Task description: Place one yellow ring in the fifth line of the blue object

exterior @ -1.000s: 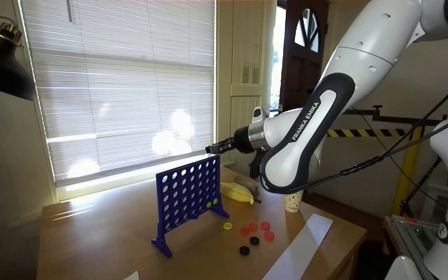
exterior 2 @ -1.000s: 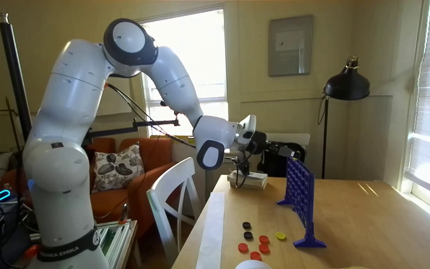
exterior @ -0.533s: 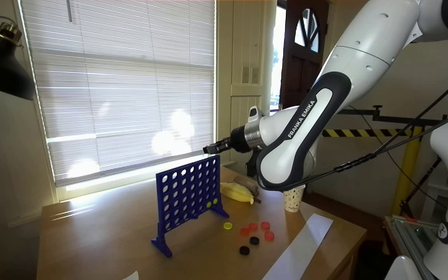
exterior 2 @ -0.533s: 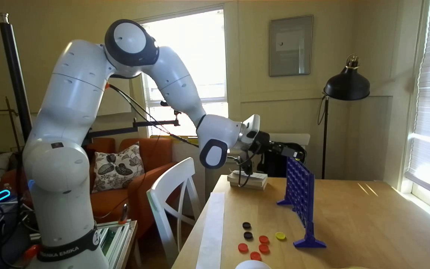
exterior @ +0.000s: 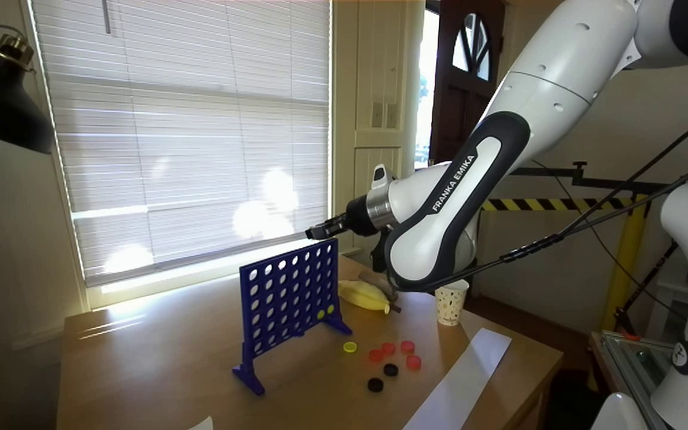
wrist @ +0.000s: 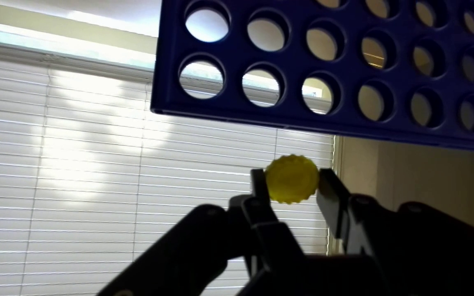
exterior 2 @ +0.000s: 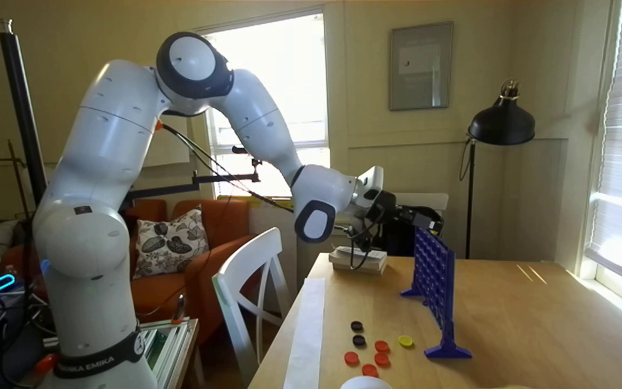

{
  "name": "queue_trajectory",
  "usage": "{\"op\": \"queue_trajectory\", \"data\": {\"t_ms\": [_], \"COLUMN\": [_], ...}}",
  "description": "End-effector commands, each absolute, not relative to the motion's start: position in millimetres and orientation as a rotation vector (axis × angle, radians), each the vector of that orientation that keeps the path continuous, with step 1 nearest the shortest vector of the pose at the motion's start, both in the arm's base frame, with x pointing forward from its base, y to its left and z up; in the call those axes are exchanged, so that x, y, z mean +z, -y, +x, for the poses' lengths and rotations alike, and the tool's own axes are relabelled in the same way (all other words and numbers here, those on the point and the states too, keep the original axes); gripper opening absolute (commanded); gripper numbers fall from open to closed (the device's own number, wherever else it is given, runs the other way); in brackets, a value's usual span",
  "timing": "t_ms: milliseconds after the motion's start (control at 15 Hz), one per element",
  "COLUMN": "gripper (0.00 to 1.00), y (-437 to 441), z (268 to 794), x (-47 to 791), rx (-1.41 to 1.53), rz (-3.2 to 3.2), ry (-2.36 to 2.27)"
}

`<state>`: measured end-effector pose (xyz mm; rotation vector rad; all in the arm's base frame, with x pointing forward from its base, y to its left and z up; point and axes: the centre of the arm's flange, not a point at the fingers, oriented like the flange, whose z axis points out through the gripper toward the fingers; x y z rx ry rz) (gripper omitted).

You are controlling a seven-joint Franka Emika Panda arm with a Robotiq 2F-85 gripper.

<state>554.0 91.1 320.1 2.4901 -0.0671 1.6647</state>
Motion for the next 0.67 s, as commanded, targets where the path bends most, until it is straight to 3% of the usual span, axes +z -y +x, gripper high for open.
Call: {"op": "queue_trajectory", "data": {"t_ms": [0,600], "gripper": [0.1,0.1], "y": [-98.8,-104.4], "z": [567.8,577.1], "x": [319.5,312.8], "rx": [1.642,1.625], "rz": [2.475,2.482], "ry": [0.063,0.034]}}
